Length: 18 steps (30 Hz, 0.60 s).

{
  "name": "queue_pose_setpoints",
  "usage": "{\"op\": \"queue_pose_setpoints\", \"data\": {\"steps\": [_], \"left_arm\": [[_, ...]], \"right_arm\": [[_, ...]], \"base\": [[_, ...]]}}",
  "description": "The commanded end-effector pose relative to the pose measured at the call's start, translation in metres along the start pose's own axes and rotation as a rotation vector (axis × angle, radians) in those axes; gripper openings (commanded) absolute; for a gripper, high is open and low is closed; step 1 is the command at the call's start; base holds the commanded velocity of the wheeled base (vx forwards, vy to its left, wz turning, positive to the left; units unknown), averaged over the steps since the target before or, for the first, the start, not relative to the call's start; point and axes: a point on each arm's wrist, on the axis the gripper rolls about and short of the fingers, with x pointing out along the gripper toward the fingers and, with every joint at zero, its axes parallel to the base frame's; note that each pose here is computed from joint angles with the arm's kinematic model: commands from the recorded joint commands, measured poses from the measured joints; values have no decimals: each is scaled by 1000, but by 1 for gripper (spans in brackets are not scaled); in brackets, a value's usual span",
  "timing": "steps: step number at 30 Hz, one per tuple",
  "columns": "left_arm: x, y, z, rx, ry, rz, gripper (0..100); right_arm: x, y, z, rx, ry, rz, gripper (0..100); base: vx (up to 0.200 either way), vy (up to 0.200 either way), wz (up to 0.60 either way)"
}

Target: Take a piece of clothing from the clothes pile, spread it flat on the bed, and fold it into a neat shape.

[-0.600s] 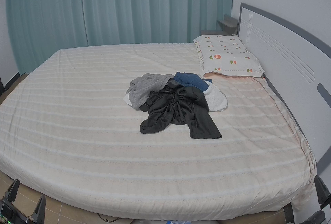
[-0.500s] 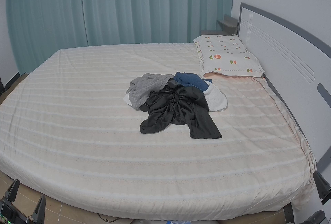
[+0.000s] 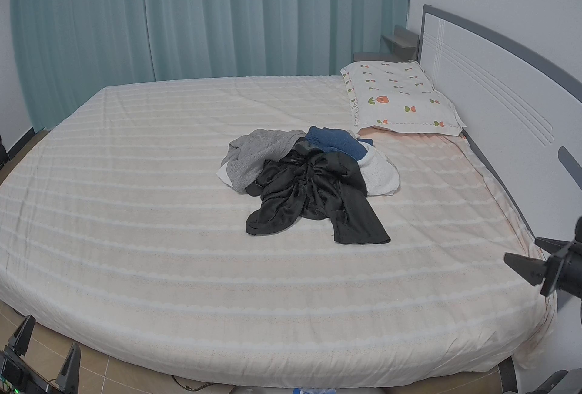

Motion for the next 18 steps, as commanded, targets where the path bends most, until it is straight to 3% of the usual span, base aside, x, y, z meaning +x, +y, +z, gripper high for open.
{"op": "queue_pose_setpoints", "data": {"steps": [1,8,18], "left_arm": [[0,0,-5,0,1,0,100],[0,0,-5,0,0,1,100],[0,0,-5,0,0,1,100]], "right_arm": [[182,-9,3,146,342,26,100],[273,-2,4,258,352,1,100],[369,14,-20,251,313,-98,100]], "base": [[0,0,0],[0,0,0],[0,0,0]]}}
